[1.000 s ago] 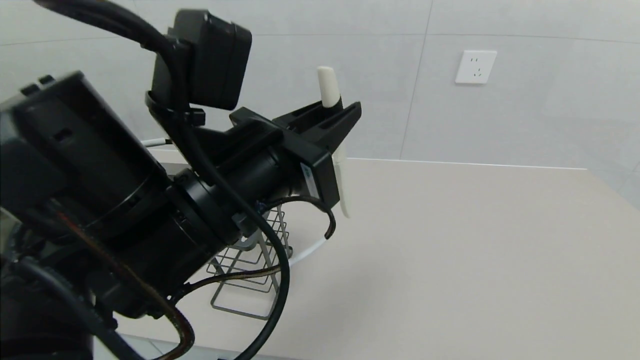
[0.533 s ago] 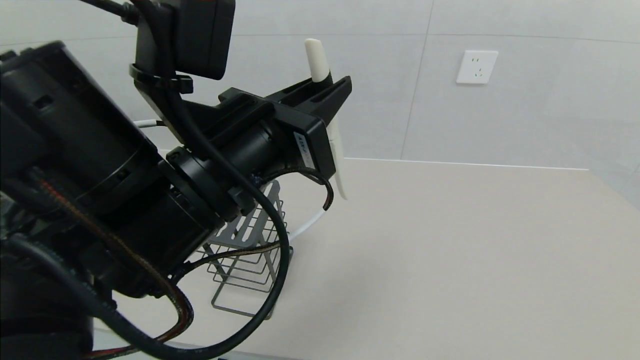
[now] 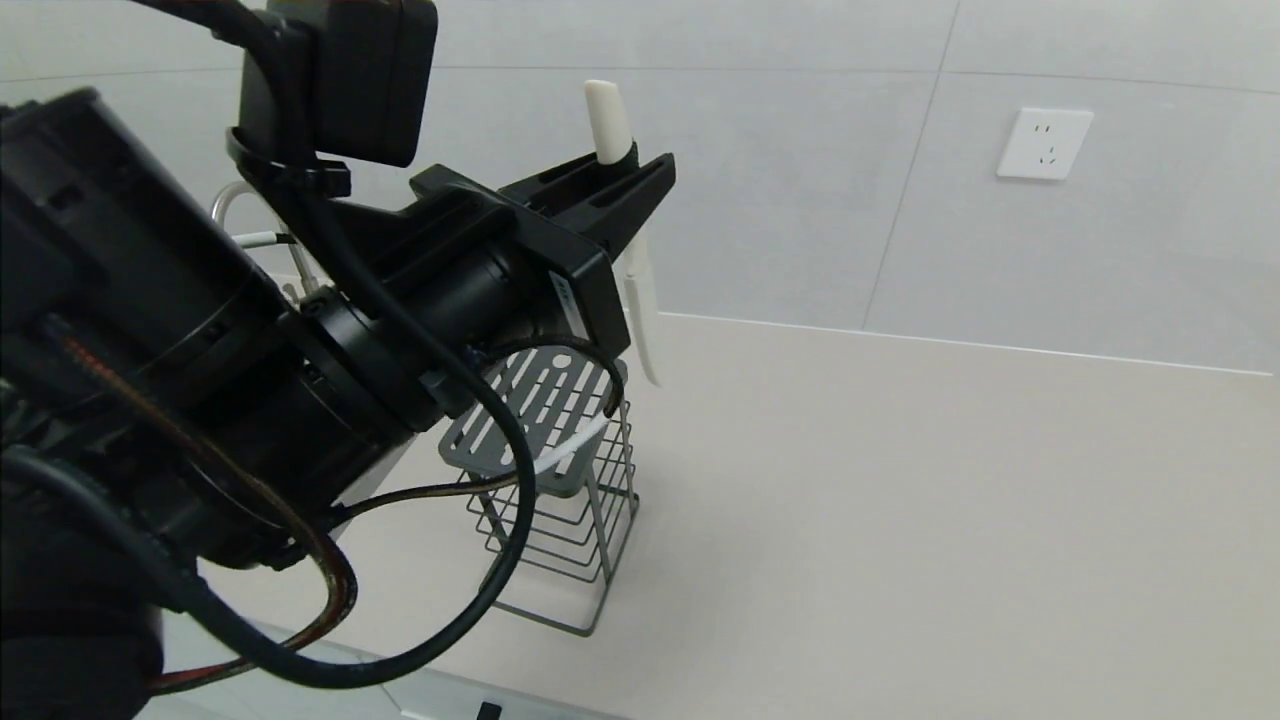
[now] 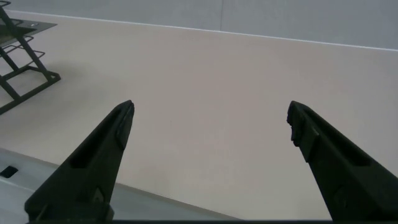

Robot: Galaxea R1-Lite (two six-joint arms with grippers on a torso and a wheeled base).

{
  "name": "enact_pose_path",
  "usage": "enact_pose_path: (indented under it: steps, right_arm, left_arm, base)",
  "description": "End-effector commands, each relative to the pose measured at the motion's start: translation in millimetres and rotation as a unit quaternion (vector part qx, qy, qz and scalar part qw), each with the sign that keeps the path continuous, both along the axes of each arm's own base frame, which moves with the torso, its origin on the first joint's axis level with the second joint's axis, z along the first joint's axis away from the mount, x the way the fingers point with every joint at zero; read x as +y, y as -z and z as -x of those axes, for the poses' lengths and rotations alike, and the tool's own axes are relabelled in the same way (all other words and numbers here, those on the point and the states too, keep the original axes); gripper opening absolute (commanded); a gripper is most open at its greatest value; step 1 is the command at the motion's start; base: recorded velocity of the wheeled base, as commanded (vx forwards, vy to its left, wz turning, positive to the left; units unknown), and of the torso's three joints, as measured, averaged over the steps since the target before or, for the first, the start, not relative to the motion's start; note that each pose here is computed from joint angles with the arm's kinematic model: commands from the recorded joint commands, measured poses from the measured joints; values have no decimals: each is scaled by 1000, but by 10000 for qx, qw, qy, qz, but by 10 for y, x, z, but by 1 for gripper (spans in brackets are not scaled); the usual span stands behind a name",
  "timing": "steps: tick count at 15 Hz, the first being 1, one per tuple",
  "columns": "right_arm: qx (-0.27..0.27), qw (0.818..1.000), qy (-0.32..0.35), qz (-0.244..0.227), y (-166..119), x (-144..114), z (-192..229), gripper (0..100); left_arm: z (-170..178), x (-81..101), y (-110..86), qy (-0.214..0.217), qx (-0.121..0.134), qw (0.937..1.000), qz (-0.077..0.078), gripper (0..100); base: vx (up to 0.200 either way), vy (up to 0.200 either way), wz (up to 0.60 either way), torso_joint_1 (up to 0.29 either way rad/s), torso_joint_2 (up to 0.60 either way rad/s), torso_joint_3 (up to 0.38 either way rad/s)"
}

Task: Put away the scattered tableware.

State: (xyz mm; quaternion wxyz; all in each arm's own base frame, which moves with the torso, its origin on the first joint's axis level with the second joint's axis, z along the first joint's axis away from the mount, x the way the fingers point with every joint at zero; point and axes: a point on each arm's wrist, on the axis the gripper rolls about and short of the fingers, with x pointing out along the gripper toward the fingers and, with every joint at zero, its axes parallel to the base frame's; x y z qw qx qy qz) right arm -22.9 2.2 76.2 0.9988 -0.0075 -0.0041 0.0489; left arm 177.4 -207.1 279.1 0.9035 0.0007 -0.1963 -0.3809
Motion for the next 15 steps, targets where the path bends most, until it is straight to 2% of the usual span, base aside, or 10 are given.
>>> enact_pose_path:
  steps: [1, 2, 3, 6, 10, 15]
  right_arm:
    - [6, 10000, -1, 3, -1, 0, -1, 100]
    - [6, 10000, -1, 3, -1, 0, -1, 100]
    - [6, 10000, -1, 3, -1, 0, -1, 100]
    - [6, 10000, -1, 3, -1, 0, -1, 100]
    - [6, 10000, -1, 3, -1, 0, -1, 100]
    - [6, 10000, -1, 3, -1, 0, -1, 100]
  left_arm:
    - [-80, 108, 9, -175, -118, 9997, -143, 0]
    - [-133, 204, 18, -42, -238, 9993, -294, 0]
    - [-179, 263, 40, 41, -261, 9990, -372, 0]
    - [-200, 374, 41, -66, -264, 9990, -355, 0]
    - [-167, 396, 11, -38, -287, 9992, -283, 0]
    - [-182, 363, 193, -3, -64, 9989, -470, 0]
  base:
    - [0, 0, 0, 0, 0, 0]
    - [0, 0, 0, 0, 0, 0]
    - [0, 0, 0, 0, 0, 0]
    - [0, 0, 0, 0, 0, 0]
    - [0, 0, 0, 0, 0, 0]
    - [0, 0, 0, 0, 0, 0]
